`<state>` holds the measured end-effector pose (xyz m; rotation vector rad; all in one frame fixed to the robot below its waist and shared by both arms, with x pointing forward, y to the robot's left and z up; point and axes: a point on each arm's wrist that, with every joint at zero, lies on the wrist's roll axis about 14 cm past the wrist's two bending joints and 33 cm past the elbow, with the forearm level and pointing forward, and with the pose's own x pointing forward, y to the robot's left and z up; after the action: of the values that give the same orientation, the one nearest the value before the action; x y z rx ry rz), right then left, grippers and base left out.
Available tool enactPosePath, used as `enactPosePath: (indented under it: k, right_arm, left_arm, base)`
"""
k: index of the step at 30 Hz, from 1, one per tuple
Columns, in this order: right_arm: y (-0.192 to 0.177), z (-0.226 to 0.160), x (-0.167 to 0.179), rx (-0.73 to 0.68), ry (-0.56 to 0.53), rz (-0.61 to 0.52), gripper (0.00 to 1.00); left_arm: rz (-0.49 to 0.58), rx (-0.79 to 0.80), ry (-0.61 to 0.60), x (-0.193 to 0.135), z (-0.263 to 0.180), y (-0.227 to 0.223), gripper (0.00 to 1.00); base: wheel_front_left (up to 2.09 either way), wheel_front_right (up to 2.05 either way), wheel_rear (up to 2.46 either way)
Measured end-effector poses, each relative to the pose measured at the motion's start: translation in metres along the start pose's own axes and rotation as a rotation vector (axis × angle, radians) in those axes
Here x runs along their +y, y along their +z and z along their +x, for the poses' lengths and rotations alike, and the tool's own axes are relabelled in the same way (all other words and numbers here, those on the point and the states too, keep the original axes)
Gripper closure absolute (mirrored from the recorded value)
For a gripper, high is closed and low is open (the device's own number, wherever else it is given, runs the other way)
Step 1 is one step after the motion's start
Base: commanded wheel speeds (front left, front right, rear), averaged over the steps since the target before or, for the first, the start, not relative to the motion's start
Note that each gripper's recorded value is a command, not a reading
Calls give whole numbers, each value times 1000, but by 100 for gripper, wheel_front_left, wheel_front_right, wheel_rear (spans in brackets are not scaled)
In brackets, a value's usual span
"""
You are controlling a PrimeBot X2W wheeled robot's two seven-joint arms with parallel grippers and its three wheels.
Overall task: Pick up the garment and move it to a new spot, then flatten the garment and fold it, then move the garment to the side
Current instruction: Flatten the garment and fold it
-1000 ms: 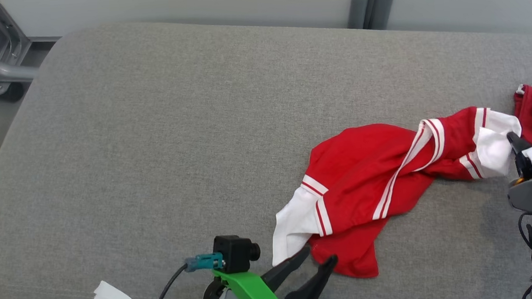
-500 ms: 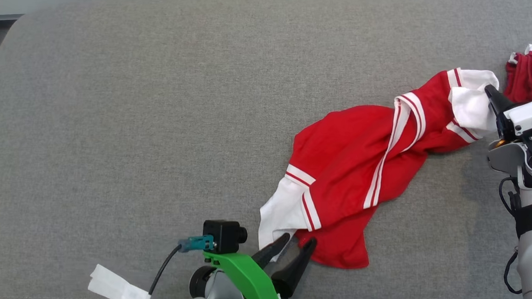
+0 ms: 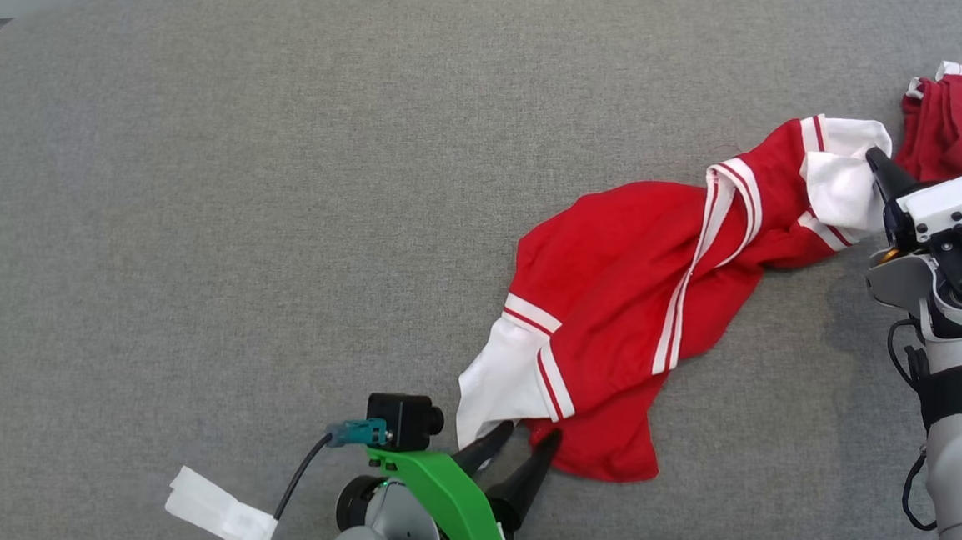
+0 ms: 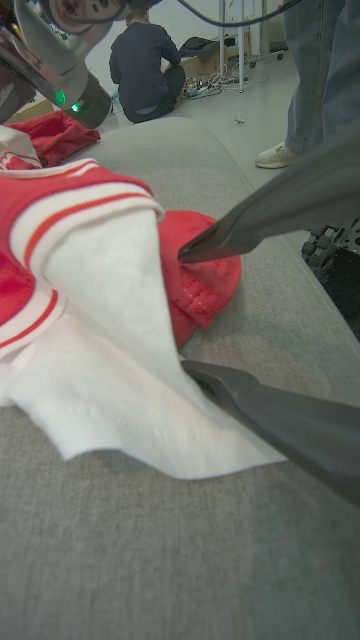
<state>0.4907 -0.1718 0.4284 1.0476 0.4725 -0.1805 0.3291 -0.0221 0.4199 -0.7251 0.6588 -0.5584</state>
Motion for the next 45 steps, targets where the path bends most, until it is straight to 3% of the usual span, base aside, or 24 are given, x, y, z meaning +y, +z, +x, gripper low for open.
enactPosePath:
  k: [11,13,14,15,21,23,28,33,39,42,45]
  right_arm:
    - [3,-1,-4,-20,-7,11,100]
    - [3,-2,-5,-26,-7,15,100]
    - [3,-2,-5,-26,-8,14,100]
    - [4,-2,-6,-27,-8,15,100]
    - [9,-5,-3,-56,-1,26,100]
    - [16,-6,7,-79,27,46,100]
    - [35,-12,25,-130,83,119,100]
    - [32,-19,19,-111,96,269,100]
    - [-15,-37,-27,27,27,578,100]
    - [-26,-43,-14,91,85,694,100]
    - [-29,-53,35,193,248,715,100]
  left_arm:
    - [14,35,-33,-7,9,-8,1]
    - [19,33,-32,-6,11,-7,54]
    - [21,34,-32,-6,11,-7,71]
    - [22,38,-35,-6,11,-8,100]
    - [28,54,-70,-16,10,-13,100]
    - [31,8,-151,-41,10,4,100]
    - [156,-131,-303,-85,-6,65,100]
    - [257,-231,-330,-92,-40,113,100]
    - [373,-281,-328,-96,-84,153,100]
    - [421,-336,-326,-101,-106,181,100]
    - [461,-346,-301,-97,-120,200,100]
  base:
    - [0,0,0]
    - [0,0,0]
    - [0,0,0]
    - [0,0,0]
    - [0,0,0]
    - [0,0,0]
    - [0,0,0]
    - [0,0,0]
    - [0,0,0]
    - [0,0,0]
    - [0,0,0]
